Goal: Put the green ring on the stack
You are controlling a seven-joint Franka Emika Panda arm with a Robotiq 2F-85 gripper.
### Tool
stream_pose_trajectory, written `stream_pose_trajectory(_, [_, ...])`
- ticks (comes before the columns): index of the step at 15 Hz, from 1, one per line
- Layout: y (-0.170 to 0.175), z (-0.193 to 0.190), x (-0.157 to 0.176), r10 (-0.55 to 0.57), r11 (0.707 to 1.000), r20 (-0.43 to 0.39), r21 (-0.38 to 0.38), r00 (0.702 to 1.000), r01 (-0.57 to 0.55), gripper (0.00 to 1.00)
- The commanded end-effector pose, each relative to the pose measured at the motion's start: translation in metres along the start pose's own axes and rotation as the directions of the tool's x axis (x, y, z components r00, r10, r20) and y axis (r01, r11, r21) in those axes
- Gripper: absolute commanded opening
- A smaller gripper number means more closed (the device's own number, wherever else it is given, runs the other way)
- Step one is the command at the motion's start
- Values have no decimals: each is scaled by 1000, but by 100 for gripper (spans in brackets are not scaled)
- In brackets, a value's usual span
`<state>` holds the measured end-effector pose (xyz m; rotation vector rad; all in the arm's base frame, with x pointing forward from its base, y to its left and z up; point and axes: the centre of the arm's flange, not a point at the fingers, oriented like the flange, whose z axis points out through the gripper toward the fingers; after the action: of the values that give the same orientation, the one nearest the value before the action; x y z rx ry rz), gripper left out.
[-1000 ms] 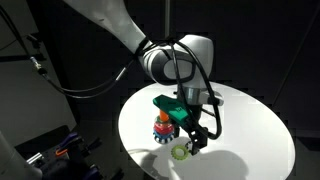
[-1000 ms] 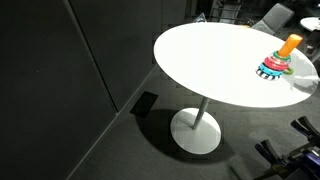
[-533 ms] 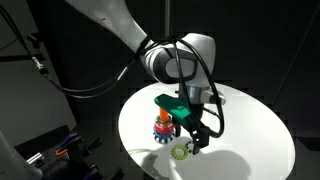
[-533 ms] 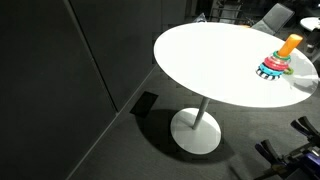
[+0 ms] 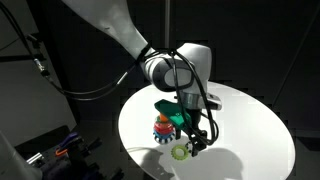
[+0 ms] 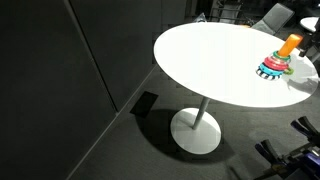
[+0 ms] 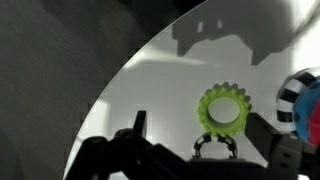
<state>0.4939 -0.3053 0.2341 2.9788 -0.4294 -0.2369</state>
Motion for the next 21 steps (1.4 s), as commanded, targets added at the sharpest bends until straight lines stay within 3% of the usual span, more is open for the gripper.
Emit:
stream_pose_trajectory(1, [-7,14,8,31,999,-31,30,999,-31,100])
stream_pose_trajectory(13, [-26,55,19,82,994,-133,81,988,-72,100])
stream_pose_trajectory(21, [-34,66,20,104,988,-140,131,985,-86,100])
